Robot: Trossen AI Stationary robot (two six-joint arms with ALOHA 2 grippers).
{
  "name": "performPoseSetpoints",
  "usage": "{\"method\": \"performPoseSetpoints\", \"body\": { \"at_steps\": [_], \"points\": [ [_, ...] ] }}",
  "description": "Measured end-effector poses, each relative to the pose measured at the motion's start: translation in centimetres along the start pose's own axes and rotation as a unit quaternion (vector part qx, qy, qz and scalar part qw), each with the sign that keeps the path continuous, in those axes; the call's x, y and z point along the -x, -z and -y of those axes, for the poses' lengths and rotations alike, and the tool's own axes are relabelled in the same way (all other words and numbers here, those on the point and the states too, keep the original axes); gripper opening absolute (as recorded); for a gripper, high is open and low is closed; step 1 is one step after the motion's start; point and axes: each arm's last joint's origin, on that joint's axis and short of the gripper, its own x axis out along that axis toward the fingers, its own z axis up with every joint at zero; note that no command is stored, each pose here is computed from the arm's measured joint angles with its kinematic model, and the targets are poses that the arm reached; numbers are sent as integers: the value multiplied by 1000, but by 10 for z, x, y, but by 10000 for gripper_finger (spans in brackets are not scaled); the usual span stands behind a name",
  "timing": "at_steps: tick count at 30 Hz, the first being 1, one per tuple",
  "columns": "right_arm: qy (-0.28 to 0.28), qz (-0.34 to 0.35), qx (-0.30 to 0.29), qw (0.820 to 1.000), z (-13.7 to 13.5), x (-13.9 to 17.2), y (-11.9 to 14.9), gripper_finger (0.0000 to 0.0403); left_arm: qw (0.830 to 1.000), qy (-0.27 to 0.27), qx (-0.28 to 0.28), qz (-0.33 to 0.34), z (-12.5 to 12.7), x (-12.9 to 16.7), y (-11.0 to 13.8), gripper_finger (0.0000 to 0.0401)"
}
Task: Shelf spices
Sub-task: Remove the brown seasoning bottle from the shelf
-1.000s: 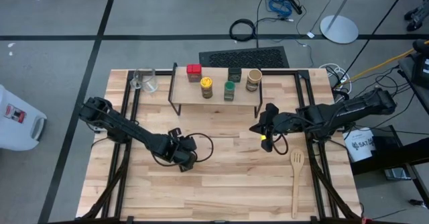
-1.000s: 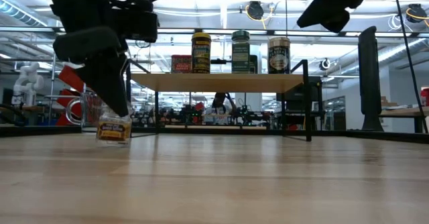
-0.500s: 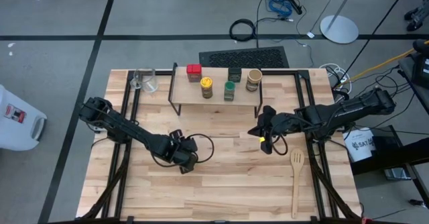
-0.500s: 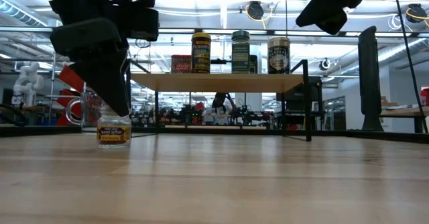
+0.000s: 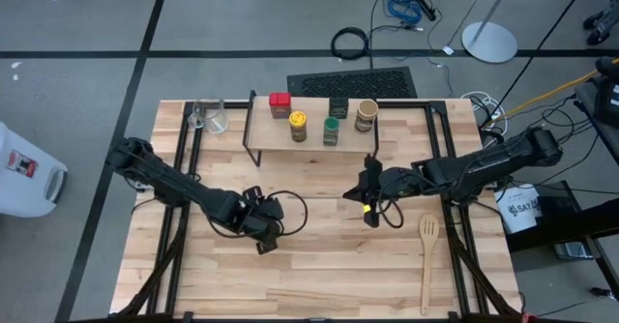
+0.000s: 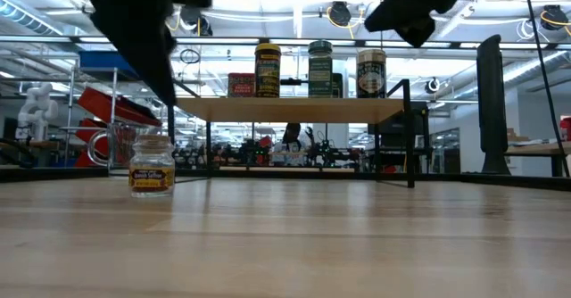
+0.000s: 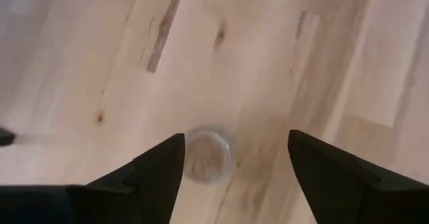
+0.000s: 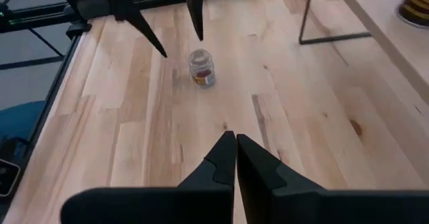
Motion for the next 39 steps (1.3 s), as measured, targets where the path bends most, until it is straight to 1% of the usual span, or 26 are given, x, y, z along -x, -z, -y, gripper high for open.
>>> {"method": "performPoseSetpoints", "body": {
  "at_steps": [2,4,6,9,12,16,19,21,23,27,29,31,35,39],
  "points": [
    [-3,-2,10,1000,-2,-10,2,0,1000,-4,1,-11,-2,10,6,274],
    [-17,-6,19,1000,-4,-19,3,0,1000,-11,1,-22,-3,20,14,274],
    [-27,-7,28,999,-6,-29,5,0,999,-26,3,-29,-4,28,22,274],
    [-37,-7,35,999,-8,-42,8,0,999,-50,-2,-16,-4,38,32,274],
    [-38,2,40,998,-9,-54,10,0,998,-62,-8,0,-1,39,43,274],
    [-46,28,59,997,-13,-69,11,0,998,-68,-1,2,3,35,57,274],
    [-63,49,76,994,-17,-81,12,11,996,-84,7,13,4,30,70,274],
    [-66,61,77,993,-18,-89,14,28,995,-98,12,21,3,25,79,274],
    [-68,73,76,992,-19,-97,16,51,994,-101,19,33,3,19,87,274],
    [-70,91,74,991,-20,-114,22,105,995,-74,27,62,7,5,98,274],
    [-70,104,71,990,-20,-122,24,133,995,-58,35,77,8,-1,100,274],
    [-69,107,68,989,-20,-133,24,160,993,-56,40,91,8,-6,102,274],
    [-63,90,70,991,-24,-157,21,206,990,-70,45,115,3,-12,104,274],
    [-73,71,75,992,-32,-185,15,233,988,-85,55,120,-1,-16,99,274]
  ]
}}
